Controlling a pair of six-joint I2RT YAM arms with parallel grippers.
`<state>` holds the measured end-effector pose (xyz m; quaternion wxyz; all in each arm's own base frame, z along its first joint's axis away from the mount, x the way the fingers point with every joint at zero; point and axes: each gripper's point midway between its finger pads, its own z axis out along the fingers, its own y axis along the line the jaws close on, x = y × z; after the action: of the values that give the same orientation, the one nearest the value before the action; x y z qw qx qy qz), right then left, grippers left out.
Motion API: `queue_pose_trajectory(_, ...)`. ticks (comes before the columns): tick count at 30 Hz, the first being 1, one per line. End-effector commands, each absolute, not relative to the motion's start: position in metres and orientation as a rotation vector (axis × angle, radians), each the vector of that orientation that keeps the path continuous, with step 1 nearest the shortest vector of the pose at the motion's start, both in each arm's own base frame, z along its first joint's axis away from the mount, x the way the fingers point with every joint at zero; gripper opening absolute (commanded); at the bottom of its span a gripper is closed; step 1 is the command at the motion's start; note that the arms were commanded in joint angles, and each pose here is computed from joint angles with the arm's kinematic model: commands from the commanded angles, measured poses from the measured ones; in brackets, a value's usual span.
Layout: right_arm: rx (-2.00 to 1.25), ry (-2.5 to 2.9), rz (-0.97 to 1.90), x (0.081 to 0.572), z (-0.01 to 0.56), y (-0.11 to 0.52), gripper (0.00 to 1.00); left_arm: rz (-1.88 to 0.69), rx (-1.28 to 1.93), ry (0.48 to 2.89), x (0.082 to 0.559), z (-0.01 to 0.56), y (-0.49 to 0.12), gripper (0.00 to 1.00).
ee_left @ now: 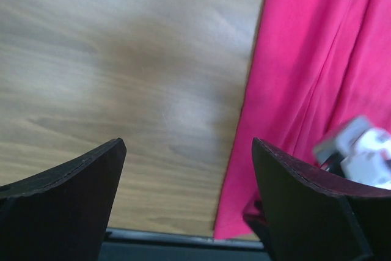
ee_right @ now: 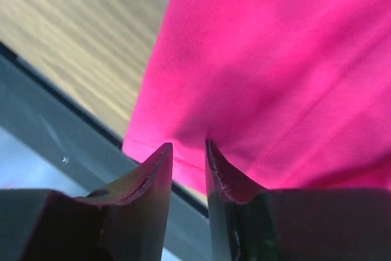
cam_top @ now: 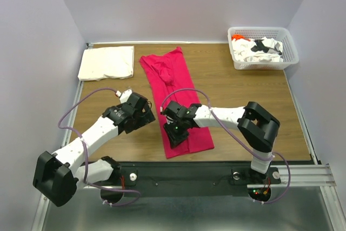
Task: Fold and stack the t-shirts
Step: Fold the tshirt
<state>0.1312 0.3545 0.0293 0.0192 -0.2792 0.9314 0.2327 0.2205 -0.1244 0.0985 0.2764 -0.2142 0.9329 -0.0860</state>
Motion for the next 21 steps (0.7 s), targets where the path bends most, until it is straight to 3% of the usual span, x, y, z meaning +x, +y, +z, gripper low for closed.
queue_pose_trajectory(1, -0.767, 2.691, 0.667, 0.172, 0.077, 0.359, 0.4, -0.335, -0.568, 2.543, 0.197, 0.097, -0.152, 0.96)
queue_pose_trajectory(6, -0.544, 2.713, 0.491, 0.203, 0.082, 0.295, 0.48, -0.385, -0.526, 2.638, 0.164, 0.081, -0.194, 0.96)
queue_pose_trajectory(10, -0.276, 2.781, 0.36, 0.224, 0.075, 0.219, 0.49, -0.378, -0.45, 2.719, 0.136, 0.068, -0.224, 0.91)
queue_pose_trajectory(14, -0.126, 2.809, 0.211, 0.219, 0.066, 0.163, 0.51, -0.303, -0.37, 2.807, 0.113, 0.049, -0.241, 0.83)
queue_pose_trajectory(21, -0.003, 2.871, 0.21, 0.194, 0.051, 0.134, 0.5, -0.243, -0.353, 2.858, 0.097, 0.031, -0.24, 0.71)
